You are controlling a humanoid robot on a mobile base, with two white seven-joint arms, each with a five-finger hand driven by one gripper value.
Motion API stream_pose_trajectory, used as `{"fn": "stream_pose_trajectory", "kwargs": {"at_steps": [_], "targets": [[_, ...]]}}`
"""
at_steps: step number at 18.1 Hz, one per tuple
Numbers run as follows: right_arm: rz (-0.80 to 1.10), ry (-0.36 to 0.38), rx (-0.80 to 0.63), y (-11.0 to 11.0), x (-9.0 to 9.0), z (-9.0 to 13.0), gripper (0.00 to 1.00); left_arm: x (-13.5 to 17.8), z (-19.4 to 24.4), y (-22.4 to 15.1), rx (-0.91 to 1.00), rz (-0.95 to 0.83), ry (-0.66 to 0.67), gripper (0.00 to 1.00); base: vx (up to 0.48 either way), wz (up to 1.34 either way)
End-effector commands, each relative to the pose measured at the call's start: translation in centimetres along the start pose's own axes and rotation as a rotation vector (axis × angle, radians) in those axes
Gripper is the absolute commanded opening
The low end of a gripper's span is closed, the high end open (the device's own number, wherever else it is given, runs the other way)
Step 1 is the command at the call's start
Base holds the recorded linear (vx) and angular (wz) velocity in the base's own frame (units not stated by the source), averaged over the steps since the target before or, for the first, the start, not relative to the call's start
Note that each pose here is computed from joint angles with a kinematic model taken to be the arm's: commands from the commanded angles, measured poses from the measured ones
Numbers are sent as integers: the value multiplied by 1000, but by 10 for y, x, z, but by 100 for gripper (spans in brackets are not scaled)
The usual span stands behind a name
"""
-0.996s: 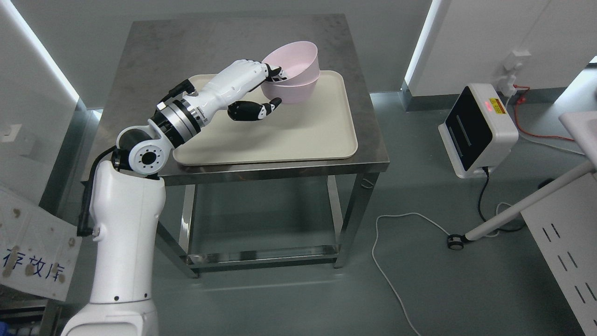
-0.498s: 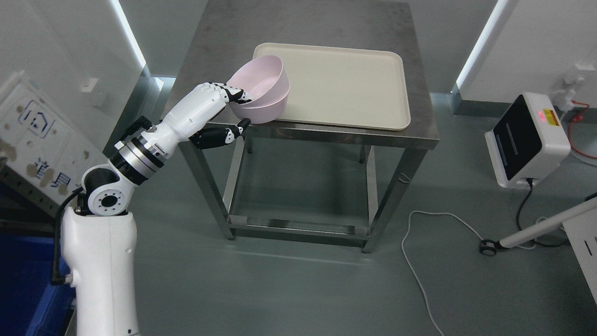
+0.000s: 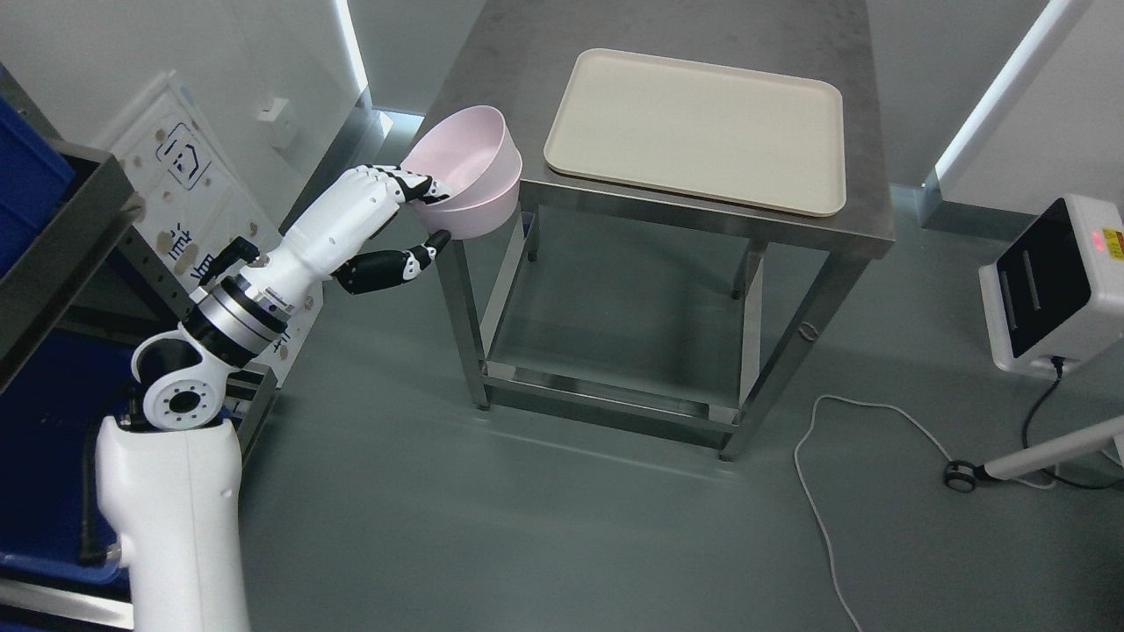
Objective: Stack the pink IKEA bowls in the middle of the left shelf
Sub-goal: 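Lift the stacked pink bowls off the tray with the left hand, then carry the stacked bowls in the left hand while turning toward the blue-bin shelf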
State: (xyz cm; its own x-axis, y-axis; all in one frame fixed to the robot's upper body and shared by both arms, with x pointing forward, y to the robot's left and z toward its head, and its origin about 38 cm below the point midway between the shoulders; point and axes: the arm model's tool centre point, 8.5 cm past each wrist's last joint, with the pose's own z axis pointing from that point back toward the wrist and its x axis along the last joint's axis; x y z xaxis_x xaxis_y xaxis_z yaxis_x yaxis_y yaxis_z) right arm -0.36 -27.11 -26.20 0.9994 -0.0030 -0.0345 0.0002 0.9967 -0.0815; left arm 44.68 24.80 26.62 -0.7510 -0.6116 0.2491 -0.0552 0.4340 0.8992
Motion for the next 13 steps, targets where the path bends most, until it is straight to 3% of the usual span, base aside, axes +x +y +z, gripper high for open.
{"fn": "stream_pose_trajectory", "kwargs": {"at_steps": [1, 13], "targets": [[-12, -6, -17, -11, -7, -1, 100, -2, 12, 16, 33, -40, 19, 3, -55, -224], [-11, -6, -17, -11, -7, -1, 100, -9, 21, 24, 65, -43, 50, 3, 3, -21]]}}
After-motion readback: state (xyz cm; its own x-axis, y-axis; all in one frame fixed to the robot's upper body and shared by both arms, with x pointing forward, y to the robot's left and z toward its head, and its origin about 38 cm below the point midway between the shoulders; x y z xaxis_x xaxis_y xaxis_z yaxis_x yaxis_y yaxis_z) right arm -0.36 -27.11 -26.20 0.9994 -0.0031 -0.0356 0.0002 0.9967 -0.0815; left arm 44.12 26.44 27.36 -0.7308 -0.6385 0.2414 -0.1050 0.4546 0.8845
